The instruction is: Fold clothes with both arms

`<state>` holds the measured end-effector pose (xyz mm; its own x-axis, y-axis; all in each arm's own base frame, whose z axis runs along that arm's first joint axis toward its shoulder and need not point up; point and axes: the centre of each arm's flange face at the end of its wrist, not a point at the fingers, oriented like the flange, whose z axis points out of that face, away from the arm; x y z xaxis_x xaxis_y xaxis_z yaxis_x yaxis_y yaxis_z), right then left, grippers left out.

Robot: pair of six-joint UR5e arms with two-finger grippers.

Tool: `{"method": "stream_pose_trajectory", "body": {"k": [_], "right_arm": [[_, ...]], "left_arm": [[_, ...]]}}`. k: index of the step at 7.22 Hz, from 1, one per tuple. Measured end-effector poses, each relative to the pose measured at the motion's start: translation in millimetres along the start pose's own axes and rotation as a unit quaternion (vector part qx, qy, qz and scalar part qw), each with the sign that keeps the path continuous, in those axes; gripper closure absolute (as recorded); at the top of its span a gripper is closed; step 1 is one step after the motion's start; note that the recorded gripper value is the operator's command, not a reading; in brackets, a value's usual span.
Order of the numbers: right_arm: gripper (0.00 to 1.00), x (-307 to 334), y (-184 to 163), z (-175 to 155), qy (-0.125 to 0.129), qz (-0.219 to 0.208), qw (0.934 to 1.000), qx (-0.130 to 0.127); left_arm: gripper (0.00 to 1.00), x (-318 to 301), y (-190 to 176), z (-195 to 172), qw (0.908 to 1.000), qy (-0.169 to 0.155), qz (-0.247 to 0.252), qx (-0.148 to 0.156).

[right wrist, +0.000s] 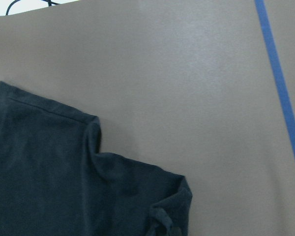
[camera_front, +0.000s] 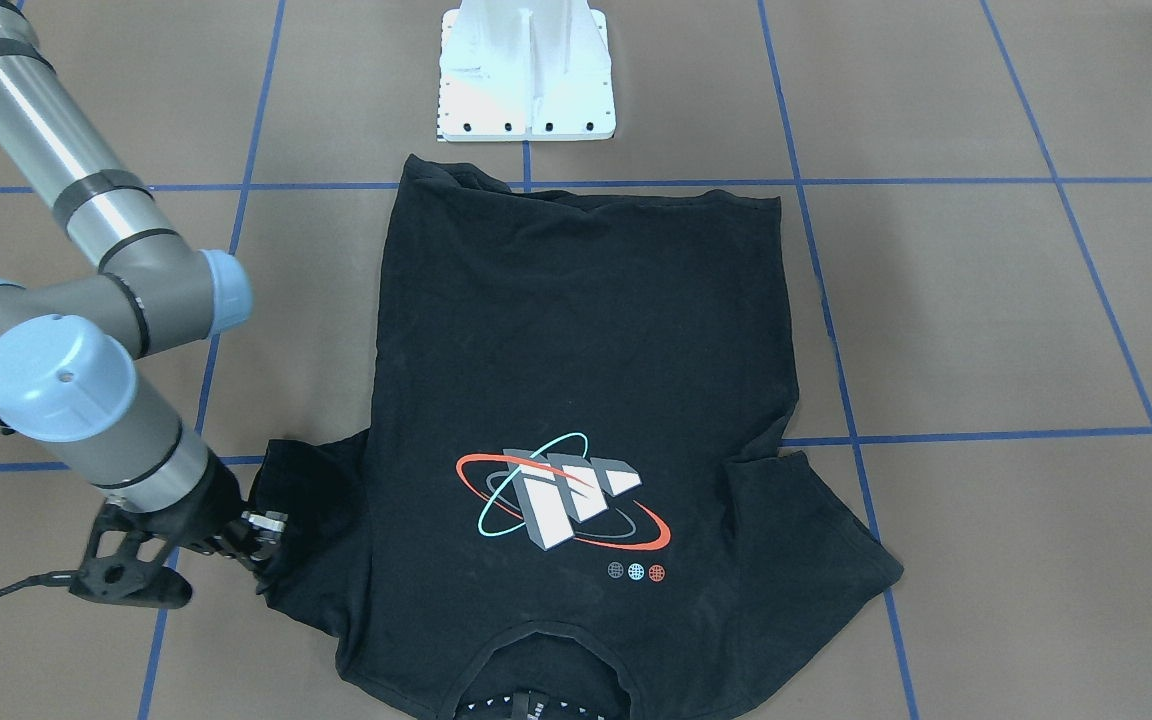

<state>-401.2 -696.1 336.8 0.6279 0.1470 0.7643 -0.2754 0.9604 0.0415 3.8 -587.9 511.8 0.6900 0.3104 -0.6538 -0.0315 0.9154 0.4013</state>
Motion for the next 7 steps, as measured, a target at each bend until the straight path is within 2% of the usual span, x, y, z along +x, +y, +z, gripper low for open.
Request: {"method": "stream_pose_trajectory", "body": {"k": [1,3,7], "right_arm": [[1.0,-27,1,-6,0.008,0.011,0.9999,-0.003],[1.0,-76,3,0,0.024,0.03,0.9992,0.011],[1.0,-136,7,8,0.032,0.048,0.9982,0.019]], "left_arm": [[0.0,0,0,0,1.0,0.0,0.0,0.0],[0.0,1,1,0,1.0,0.007,0.0,-0.001],[0.0,1,1,1,0.9999,0.011,0.0,-0.002]]}}
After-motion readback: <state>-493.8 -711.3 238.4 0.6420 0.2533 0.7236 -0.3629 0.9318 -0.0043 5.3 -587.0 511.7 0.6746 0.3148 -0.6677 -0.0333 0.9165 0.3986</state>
